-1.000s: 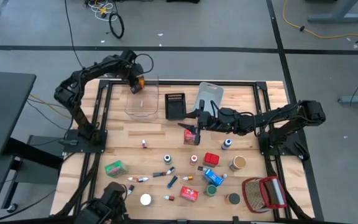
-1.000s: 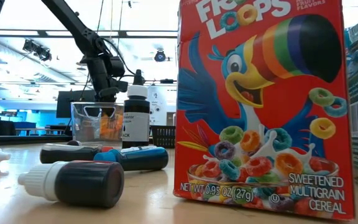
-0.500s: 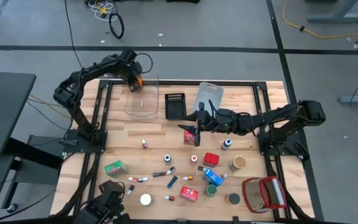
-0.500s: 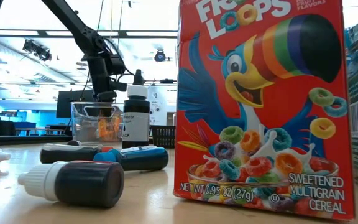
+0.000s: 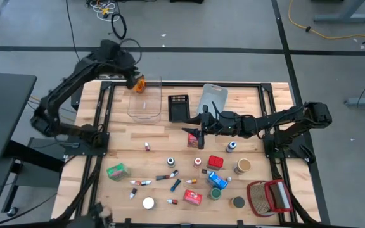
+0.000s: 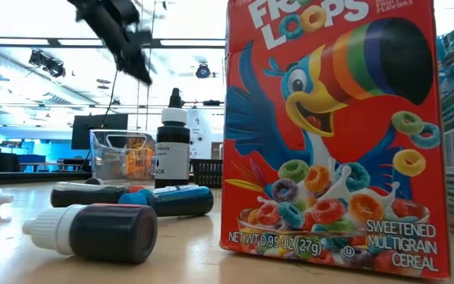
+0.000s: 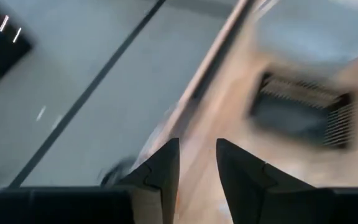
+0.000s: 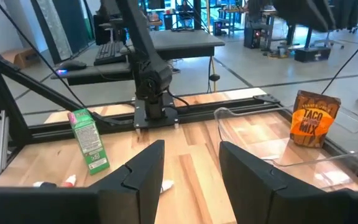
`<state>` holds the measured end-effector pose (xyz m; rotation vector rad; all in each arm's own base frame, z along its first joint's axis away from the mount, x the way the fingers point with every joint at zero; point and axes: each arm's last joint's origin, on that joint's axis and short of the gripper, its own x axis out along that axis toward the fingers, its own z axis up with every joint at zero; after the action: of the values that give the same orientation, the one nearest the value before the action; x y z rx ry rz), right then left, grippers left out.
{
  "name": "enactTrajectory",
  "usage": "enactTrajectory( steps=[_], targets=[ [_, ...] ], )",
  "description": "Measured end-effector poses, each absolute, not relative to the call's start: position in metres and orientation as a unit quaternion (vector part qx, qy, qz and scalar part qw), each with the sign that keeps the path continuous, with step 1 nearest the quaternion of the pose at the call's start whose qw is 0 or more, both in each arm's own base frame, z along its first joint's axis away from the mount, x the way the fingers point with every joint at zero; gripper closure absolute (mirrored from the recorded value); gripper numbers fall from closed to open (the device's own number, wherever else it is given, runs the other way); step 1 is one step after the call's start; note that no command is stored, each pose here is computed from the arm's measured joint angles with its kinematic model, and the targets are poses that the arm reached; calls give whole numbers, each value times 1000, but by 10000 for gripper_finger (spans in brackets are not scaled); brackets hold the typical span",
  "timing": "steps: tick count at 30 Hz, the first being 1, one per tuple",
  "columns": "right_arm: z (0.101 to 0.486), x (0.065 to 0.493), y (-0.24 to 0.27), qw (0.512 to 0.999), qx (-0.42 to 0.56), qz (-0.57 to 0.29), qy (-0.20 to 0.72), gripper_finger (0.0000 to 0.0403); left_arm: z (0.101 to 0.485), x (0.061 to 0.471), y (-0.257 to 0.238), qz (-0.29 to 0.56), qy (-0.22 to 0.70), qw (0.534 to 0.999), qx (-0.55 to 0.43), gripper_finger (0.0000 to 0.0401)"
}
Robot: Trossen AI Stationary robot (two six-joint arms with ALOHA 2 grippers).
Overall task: Pick & Place Kitchen Items
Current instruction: Put the white seasoning bottle into transparent bin
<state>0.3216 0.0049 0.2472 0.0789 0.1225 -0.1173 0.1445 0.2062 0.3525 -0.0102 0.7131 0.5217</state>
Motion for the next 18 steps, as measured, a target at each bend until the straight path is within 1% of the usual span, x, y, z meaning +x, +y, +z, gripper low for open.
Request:
enactTrajectory(
  steps=[4,7,12,18],
  targets=[
    [245,321,8,996,41,-40,72,238,375,137,177,172,267,948,9,296],
    [246,321,15,997,22,-21,70,238,378,132,159,124,225,966,10,298],
    [247,321,20,998,4,-18,64,238,356,129,134,59,197,979,-1,297],
    [246,321,20,997,5,-11,72,238,327,138,111,13,147,989,-19,300]
  ],
)
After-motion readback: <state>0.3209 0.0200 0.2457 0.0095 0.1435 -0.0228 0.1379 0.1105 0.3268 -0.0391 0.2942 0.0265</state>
